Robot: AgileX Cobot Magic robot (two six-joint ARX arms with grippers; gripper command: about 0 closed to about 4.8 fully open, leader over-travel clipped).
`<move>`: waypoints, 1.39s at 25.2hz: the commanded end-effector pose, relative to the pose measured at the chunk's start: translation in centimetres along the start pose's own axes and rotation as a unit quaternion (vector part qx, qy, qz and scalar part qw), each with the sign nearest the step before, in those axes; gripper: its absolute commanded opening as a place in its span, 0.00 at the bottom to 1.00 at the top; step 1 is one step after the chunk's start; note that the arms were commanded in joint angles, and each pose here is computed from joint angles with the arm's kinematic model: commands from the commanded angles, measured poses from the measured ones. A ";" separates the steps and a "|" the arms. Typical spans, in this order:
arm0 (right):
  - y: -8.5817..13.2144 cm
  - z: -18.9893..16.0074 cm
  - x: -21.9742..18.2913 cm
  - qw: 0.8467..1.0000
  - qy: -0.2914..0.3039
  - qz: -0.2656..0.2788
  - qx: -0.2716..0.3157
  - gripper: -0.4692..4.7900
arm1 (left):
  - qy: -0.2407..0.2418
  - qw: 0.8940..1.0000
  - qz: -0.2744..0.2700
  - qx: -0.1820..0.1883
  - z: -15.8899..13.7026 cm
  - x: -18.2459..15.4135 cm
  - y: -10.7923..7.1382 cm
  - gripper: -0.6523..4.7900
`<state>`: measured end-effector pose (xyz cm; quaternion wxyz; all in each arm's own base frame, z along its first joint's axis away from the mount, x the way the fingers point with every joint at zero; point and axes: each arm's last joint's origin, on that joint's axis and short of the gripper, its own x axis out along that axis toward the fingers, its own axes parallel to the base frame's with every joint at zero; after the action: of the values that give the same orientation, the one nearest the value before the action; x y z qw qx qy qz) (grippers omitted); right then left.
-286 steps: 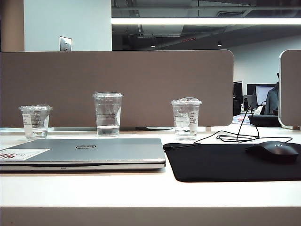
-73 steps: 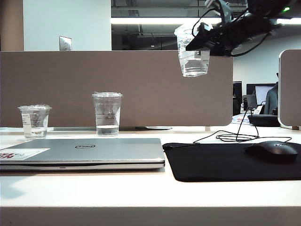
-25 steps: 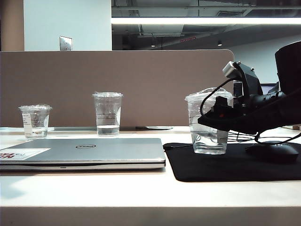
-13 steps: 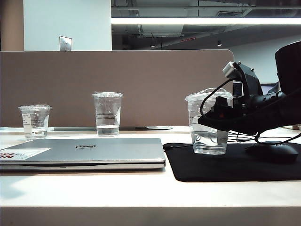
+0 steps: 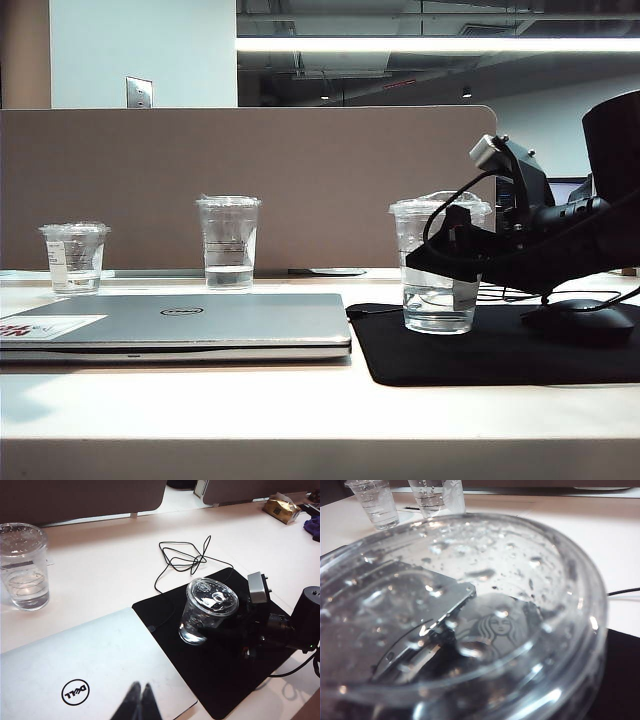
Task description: Pick up the coffee cup on the right and place it on the right side of the laptop.
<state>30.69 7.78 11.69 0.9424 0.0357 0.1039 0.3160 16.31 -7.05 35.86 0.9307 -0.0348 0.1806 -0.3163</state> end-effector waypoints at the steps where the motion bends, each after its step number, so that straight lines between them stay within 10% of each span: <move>1: 0.3 1.1 -0.4 1.000 -0.021 0.003 -0.011 1.00 | -0.007 1.000 0.000 0.001 0.2 -0.1 0.0 0.11; 23: 3.7 7.6 -8.4 0.997 0.064 -0.036 -0.012 1.00 | -0.007 1.000 0.000 0.001 0.2 -0.1 0.0 0.11; 24: 4.2 8.2 -9.3 0.997 0.064 -0.036 -0.012 0.87 | -0.007 1.000 0.000 0.001 0.2 -0.1 0.0 0.11; 26: 5.0 9.1 -10.9 0.997 0.060 -0.037 -0.015 0.05 | -0.007 1.000 0.000 0.001 0.2 -0.1 0.0 0.11; 35: 7.4 11.9 -16.5 0.991 -0.008 -0.126 -0.042 0.07 | -0.007 1.000 0.000 0.001 0.2 -0.1 0.0 0.11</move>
<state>16.52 3.93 26.67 0.9698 -0.0118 0.0984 0.2227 16.29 -7.05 35.86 0.9306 -0.0348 0.1805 -0.3165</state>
